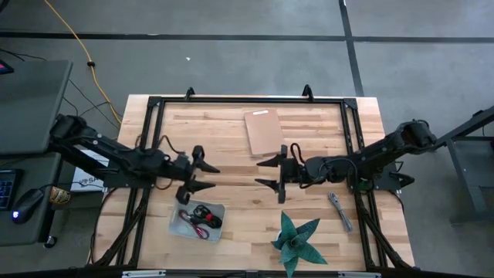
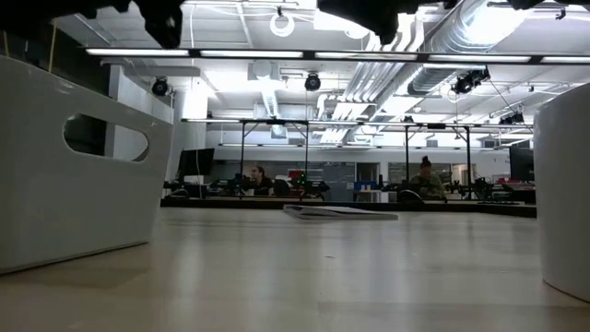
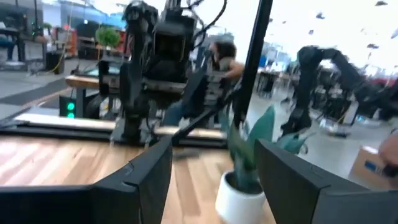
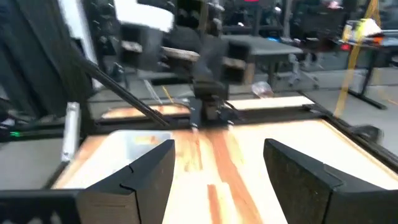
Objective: Pick and place USB-C Cables
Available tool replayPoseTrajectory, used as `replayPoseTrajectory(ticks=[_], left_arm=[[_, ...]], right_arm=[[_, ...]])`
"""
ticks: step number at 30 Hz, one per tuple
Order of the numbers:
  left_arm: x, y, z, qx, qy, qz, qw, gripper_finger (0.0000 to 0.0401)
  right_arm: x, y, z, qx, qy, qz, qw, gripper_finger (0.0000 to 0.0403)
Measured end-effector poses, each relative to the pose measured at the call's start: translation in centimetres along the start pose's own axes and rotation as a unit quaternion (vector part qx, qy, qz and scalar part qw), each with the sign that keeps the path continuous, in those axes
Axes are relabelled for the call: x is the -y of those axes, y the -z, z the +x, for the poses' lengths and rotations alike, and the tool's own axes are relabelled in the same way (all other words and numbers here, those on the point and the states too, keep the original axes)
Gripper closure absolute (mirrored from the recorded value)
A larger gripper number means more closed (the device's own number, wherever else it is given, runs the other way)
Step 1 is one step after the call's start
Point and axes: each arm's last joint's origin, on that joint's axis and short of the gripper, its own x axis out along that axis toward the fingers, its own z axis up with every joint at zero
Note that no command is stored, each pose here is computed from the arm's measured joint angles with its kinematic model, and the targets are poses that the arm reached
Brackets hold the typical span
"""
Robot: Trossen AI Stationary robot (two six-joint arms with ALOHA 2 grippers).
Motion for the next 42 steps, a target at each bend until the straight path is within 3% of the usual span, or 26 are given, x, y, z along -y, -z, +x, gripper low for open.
replayPoseTrajectory(ticks=[9, 15, 20, 26, 30, 36, 42], left_arm=[[1.3, -0.7, -0.7, 0.019, 0.031, 0.028, 0.999, 0.0192], [1.2, -0.6, -0.7, 0.014, 0.03, 0.003, 0.999, 0.0192], [1.2, -0.5, -0.7, 0.008, 0.029, -0.013, 0.999, 0.0192], [1.2, -0.5, -0.7, 0.006, 0.029, -0.019, 0.999, 0.0192], [1.2, -0.5, -0.7, 0.003, 0.029, -0.035, 0.999, 0.0192], [1.2, -0.5, -0.7, 0.003, 0.028, -0.035, 0.999, 0.0192], [1.1, -0.4, -0.7, 0.004, 0.019, -0.035, 0.999, 0.0192]], right_arm=[[0.4, -0.6, -1.2, -0.023, 0.043, 0.022, 0.999, 0.0164], [0.5, -0.1, -1.3, -0.05, 0.056, 0.018, 0.997, 0.0164], [1.0, -2.5, -2.6, -0.154, 0.104, 0.072, 0.98, 0.0164], [0.7, -5.7, -6.4, -0.353, 0.211, 0.163, 0.897, 0.0164], [-1.2, -5.3, -9.8, -0.439, 0.264, 0.203, 0.835, 0.0164], [-3.5, -2.4, -13.9, -0.482, 0.339, 0.242, 0.771, 0.0164], [-4.5, 2.5, -15.8, -0.532, 0.385, 0.299, 0.693, 0.0164]])
